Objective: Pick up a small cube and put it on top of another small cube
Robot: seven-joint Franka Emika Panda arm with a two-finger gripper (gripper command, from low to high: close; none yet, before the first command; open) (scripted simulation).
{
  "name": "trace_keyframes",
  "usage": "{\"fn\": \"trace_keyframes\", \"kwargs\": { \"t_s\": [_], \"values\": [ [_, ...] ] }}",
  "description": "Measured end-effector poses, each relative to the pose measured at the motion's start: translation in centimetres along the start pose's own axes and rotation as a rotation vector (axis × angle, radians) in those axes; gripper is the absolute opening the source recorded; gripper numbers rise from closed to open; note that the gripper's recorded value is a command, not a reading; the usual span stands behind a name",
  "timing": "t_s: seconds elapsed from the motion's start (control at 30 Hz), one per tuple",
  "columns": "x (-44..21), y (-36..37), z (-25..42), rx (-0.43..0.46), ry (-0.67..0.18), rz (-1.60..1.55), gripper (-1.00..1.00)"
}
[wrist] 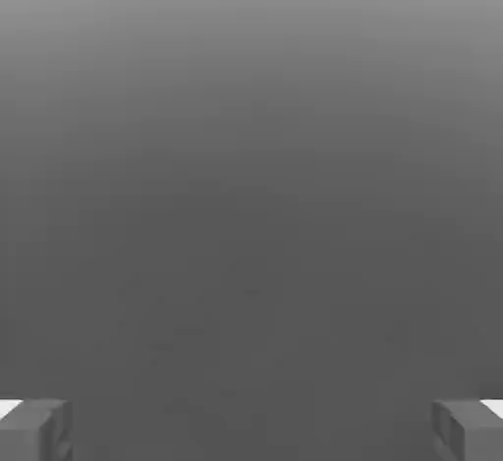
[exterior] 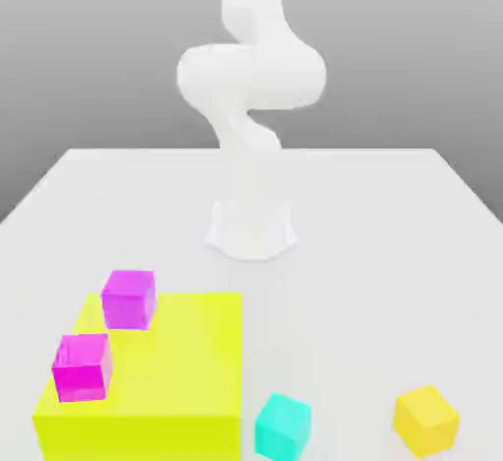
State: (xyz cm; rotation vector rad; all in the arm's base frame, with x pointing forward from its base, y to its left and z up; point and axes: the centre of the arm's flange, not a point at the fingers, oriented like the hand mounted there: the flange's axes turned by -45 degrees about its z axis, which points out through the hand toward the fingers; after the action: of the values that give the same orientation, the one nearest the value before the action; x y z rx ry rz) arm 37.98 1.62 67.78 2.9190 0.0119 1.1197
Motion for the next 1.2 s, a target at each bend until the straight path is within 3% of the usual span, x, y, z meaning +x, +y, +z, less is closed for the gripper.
{"fn": "trace_keyframes", "kwargs": {
  "t_s": [0.43, 0.9, 1.07, 1.1, 1.2],
  "values": [
    [-6.0, -9.3, 23.2, 0.004, -0.341, -0.163, 0.0],
    [-24.3, -19.5, 39.9, 0.133, -0.693, -0.326, 0.0],
    [-29.5, -20.4, 44.7, 0.148, -0.72, -0.334, 0.0],
    [-30.1, -20.4, 45.3, 0.147, -0.721, -0.335, -1.0],
    [-30.1, -20.4, 45.3, 0.148, -0.72, -0.335, -1.0]
  ]
}}
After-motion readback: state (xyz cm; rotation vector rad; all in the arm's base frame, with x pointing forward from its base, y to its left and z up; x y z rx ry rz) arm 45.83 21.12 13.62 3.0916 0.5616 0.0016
